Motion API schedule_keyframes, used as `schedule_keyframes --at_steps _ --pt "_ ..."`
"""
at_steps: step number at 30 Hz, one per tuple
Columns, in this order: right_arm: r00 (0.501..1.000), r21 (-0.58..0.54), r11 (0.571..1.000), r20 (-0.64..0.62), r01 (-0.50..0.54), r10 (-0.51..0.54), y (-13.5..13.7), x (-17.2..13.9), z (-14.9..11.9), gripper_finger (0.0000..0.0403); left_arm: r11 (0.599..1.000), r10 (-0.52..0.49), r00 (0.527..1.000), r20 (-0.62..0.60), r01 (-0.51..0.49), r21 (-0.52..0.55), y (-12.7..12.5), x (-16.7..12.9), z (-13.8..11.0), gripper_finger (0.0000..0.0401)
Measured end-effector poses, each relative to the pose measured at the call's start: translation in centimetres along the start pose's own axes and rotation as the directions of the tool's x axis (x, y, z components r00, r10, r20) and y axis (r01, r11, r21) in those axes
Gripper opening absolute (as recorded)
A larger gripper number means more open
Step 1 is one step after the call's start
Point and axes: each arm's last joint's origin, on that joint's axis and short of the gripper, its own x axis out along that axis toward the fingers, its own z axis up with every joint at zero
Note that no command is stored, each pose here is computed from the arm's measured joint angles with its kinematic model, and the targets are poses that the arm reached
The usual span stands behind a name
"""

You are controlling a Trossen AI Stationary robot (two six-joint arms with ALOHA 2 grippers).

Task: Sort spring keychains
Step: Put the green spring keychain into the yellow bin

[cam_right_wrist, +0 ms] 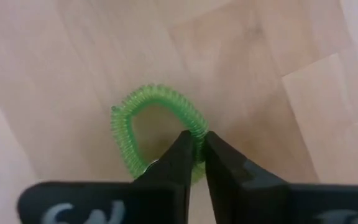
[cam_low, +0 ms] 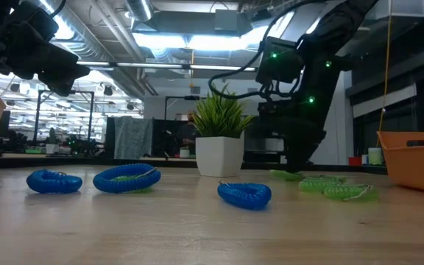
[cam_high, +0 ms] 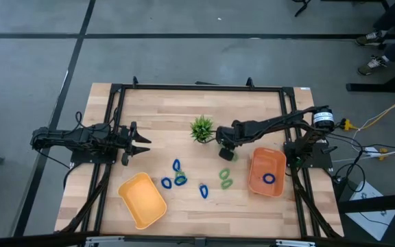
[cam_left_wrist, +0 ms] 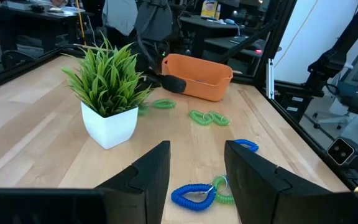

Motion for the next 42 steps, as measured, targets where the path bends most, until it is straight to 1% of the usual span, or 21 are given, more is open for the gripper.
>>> schedule_keyframes --at_steps 2,7,11,13,15,18,20,23,25,28,31,34,38,40,42 --pt "1.000 -0.009 1.000 -0.004 -0.006 0.006 0.2 0.0 -0.1 0.0037 1.000 0.000 1.000 0.000 0.000 0.000 0.0 0.0 0.0 0.0148" --pt "1.000 -0.042 0.999 -0.007 -0.013 0.013 0.6 -0.1 -0.2 0.0016 1.000 0.000 1.000 0.000 0.000 0.000 0.0 0.0 0.0 0.0148" --pt "1.000 -0.051 0.998 0.001 -0.030 0.030 0.8 -0.5 -0.3 0.0015 1.000 0.000 1.000 0.000 0.000 0.000 0.0 0.0 0.0 0.0148" --pt "0.998 -0.058 0.997 -0.001 -0.059 0.059 1.0 -1.0 -0.4 0.0019 1.000 0.000 1.000 0.000 0.000 0.000 0.0 0.0 0.0 0.0148" --pt "0.993 -0.065 0.991 -0.015 -0.118 0.117 1.1 -1.7 -0.6 0.0020 1.000 0.000 1.000 0.000 0.000 0.000 0.0 0.0 0.0 0.0148" --pt "0.981 -0.066 0.980 0.030 -0.190 0.192 1.1 -3.1 -0.3 0.0017 1.000 0.000 1.000 0.000 0.000 0.000 0.0 0.0 0.0 0.0148" --pt "0.973 -0.064 0.973 0.063 -0.220 0.224 1.2 -4.0 -0.1 0.0016 1.000 0.000 1.000 0.000 0.000 0.000 0.0 0.0 0.0 0.0148" --pt "0.959 -0.080 0.965 0.112 -0.251 0.259 1.6 -4.8 0.1 0.0016 1.000 0.000 1.000 0.000 0.000 0.000 0.0 0.0 0.0 0.0148" --pt "0.941 -0.099 0.953 0.156 -0.287 0.300 2.2 -5.4 0.3 0.0017 1.000 0.000 1.000 0.000 0.000 0.000 0.0 0.0 0.0 0.0148" --pt "0.920 -0.128 0.941 0.207 -0.313 0.334 3.0 -5.8 0.6 0.0016 1.000 0.000 1.000 0.000 0.000 0.000 0.0 0.0 0.0 0.0148" --pt "0.882 -0.165 0.920 0.268 -0.355 0.388 3.9 -6.3 1.0 0.0016 1.000 0.000 1.000 0.000 0.000 0.000 0.0 0.0 0.0 0.0148" --pt "0.825 -0.229 0.893 0.347 -0.386 0.446 4.9 -6.9 1.6 0.0016 1.000 0.000 1.000 0.000 0.000 0.000 0.0 0.0 0.0 0.0148" --pt "0.729 -0.328 0.860 0.460 -0.392 0.508 5.9 -7.9 2.5 0.0016 1.000 0.000 1.000 0.000 0.000 0.000 0.0 0.0 0.0 0.0148" --pt "0.691 -0.370 0.847 0.495 -0.381 0.527 6.3 -8.4 2.8 0.0016 1.000 0.000 1.000 0.000 0.000 0.000 0.0 0.0 0.0 0.0148" --pt "0.666 -0.401 0.838 0.514 -0.371 0.541 6.7 -8.7 2.9 0.0016 1.000 0.000 1.000 0.000 0.000 0.000 0.0 0.0 0.0 0.0148"
